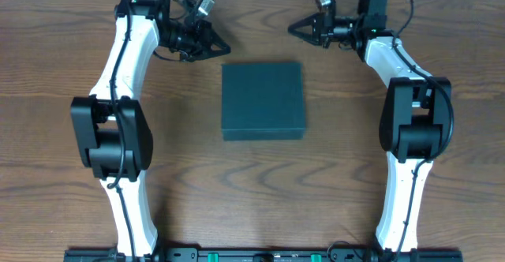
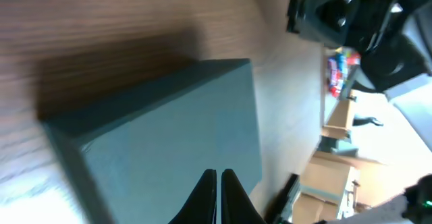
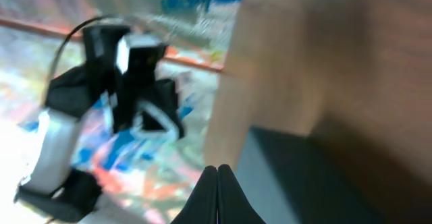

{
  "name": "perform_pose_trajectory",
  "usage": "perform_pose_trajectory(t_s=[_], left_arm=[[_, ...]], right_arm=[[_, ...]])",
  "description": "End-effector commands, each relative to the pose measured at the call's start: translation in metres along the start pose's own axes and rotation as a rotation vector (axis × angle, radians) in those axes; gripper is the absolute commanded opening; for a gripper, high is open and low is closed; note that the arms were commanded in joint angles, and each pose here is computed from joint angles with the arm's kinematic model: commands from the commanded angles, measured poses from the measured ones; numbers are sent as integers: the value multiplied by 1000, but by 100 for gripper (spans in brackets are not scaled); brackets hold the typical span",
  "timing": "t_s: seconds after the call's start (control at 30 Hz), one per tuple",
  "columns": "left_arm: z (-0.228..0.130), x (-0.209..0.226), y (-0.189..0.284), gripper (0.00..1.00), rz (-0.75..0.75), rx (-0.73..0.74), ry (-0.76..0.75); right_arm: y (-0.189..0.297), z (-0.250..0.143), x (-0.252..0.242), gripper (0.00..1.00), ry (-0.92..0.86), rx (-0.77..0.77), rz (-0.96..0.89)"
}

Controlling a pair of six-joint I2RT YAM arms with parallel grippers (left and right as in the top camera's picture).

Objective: Pack container

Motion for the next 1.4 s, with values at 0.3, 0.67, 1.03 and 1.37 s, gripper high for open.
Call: perform_pose_trajectory(t_s=[0.3,0.67,1.03,1.37], left_arm=[[-48,-107,115,6,294,-150,-216],[-133,-165,172,6,402,-152,-376],[-223,-191,186,6,376,-194,-463],[-303,-172,172,6,380,-231,-496]], right_arm=[[16,60,-21,2,148,-377,-359],[67,64,20,2,221,-581,-900],[86,-78,218,2,338,-421,-981],[78,-215,257,1,401,-254,-1100]])
Point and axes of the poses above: each gripper's point midway between its finger pads, its own y axis back along the fingers, its own x axis along the line the jaws close on, z = x × y, the point moved 4 cm from there along y, back along the fingers, and after that the axes turned 4 degrees about -y, right-handed, at the moved point
